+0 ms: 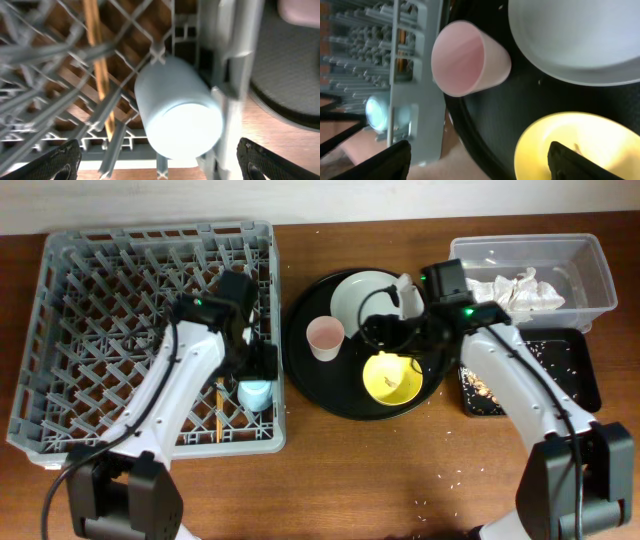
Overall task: Sort waste into correct bins and load items into the dishwasher rack
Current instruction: 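Place the blue cup upside down in the dish rack with left gripper, then grasp the pink cup with the right gripper and lift it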
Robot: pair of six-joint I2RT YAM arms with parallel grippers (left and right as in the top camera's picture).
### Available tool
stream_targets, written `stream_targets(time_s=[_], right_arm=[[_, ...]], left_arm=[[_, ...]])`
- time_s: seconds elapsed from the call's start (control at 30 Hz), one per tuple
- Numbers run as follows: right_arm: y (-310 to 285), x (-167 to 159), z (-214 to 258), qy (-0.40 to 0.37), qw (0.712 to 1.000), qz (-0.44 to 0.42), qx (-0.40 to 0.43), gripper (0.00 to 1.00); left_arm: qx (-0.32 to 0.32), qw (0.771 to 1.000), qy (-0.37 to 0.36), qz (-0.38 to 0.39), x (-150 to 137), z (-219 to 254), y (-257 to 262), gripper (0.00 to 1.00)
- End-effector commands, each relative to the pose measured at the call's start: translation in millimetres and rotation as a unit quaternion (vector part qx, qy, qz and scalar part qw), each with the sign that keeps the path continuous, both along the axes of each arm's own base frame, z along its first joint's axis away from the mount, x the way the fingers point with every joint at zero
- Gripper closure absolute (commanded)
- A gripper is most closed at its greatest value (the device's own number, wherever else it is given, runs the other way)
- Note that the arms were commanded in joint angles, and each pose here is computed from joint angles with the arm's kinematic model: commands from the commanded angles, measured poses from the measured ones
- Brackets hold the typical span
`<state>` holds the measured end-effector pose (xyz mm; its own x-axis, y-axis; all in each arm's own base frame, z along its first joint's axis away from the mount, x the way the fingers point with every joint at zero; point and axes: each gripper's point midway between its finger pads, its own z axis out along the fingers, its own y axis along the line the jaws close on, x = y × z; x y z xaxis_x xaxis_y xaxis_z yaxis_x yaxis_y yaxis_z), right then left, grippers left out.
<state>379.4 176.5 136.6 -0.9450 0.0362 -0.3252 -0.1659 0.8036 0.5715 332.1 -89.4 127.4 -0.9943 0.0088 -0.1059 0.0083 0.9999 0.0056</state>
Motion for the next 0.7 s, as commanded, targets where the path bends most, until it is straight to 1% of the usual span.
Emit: stream_targets(time_s=[0.0,0.07,0.13,0.23,0.27,0.4,0.47,0.57,0.6,0.67], right_arm=[[12,11,-9,-0.002,0.996,-0.073,-0.047,0.14],[21,18,-16,-0.011,0.993,-0.094,-0.065,0.19],[29,21,-23,-0.014,0.992,-0.104,-0.071,0.24],[39,24,-39,-0.005,0.991,-0.108,-0.073,0.39],[40,24,-46,0.002,0.991,-0.108,-0.076,0.49],[39,25,-73,0.023,0.99,-0.109,-0.091,0.68],[40,26,-77,0.025,0.989,-0.109,-0.092,0.76],[40,27,-77,0.022,0.989,-0.11,-0.091,0.92],[41,27,-76,0.023,0.99,-0.109,-0.089,0.96],[42,26,-71,0.028,0.991,-0.104,-0.075,0.96]], left_arm=[[-0.013,0.998,-0.052,0.018,22,46,-3,0.01],[-0.018,0.997,-0.069,0.019,28,61,-4,0.01],[-0.02,0.996,-0.079,0.021,32,66,-3,0.01],[-0.02,0.996,-0.078,0.026,33,66,0,0.01],[-0.019,0.996,-0.077,0.03,33,65,3,0.01],[-0.019,0.996,-0.077,0.035,34,65,7,0.01],[-0.019,0.996,-0.077,0.035,34,65,7,0.01],[-0.018,0.996,-0.076,0.035,33,65,7,0.01],[-0.018,0.996,-0.075,0.035,33,65,7,0.01],[-0.017,0.997,-0.072,0.035,31,65,8,0.01]])
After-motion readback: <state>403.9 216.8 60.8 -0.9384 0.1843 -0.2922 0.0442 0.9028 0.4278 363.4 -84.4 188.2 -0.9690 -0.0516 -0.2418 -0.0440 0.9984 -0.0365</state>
